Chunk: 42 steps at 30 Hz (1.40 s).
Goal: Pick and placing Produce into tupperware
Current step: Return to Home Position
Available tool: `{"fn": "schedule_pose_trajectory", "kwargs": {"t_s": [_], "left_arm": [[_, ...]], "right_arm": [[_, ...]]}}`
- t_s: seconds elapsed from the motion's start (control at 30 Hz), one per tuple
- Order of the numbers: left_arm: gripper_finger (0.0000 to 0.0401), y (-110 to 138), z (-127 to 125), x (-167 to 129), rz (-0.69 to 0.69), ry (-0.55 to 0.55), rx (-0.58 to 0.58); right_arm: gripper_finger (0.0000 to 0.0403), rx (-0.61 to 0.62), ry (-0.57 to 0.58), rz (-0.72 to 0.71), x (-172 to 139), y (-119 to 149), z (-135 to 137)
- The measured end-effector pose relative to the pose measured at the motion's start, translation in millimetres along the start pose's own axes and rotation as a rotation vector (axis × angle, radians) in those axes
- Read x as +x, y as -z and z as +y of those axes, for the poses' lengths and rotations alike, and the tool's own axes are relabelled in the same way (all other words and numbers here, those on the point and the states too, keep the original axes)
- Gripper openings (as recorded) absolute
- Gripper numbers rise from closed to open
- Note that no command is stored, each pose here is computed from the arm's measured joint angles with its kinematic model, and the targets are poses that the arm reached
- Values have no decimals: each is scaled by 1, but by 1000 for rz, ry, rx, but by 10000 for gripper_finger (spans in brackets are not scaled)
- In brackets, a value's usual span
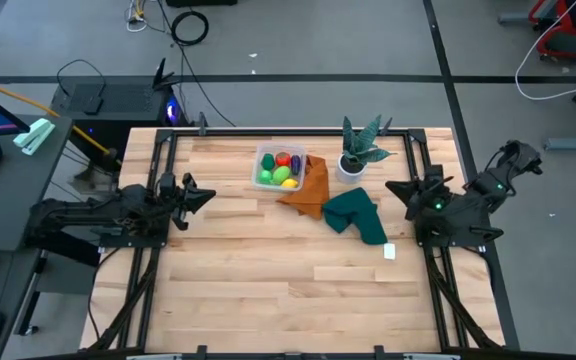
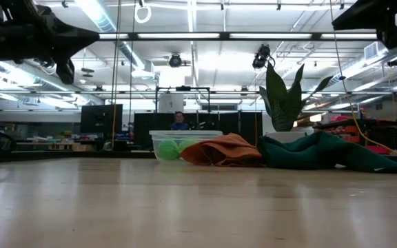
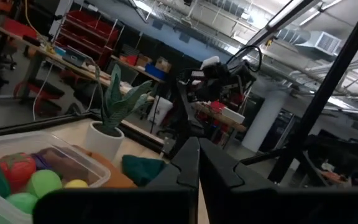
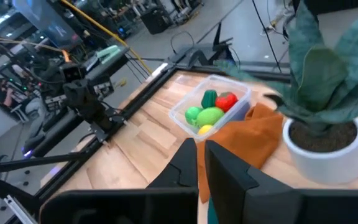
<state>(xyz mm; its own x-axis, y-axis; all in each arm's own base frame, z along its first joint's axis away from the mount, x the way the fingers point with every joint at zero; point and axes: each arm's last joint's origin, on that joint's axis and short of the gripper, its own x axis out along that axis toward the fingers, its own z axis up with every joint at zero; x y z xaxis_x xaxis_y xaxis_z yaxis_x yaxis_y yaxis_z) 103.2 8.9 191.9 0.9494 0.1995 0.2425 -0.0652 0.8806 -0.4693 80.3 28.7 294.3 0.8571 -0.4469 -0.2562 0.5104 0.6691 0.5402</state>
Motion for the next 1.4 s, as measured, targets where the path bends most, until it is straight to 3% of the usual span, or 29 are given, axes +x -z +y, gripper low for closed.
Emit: {"fn": "schedule_pose_trajectory", "kwargs": {"t_s": [0.23,0.5,0.67,0.93,1.13,1.23,1.4], "left_arm": [[12,1,1,0,9,-6,-21],[17,1,1,0,5,-17,-21],[27,2,1,0,7,-29,-39],[6,4,3,0,27,-42,-67],[14,5,3,0,37,-48,-65],[24,5,3,0,35,-52,-68],[22,5,3,0,35,-53,-71]], "right_arm": [[0,28,-63,-6,-5,1,-17],[0,68,-292,-159,11,33,-21],[0,69,-377,-240,23,46,-29],[0,16,-424,-244,38,44,-39],[0,-19,-441,-254,41,37,-49],[0,1,-420,-220,41,37,-58],[0,52,-484,-203,37,35,-62]]}}
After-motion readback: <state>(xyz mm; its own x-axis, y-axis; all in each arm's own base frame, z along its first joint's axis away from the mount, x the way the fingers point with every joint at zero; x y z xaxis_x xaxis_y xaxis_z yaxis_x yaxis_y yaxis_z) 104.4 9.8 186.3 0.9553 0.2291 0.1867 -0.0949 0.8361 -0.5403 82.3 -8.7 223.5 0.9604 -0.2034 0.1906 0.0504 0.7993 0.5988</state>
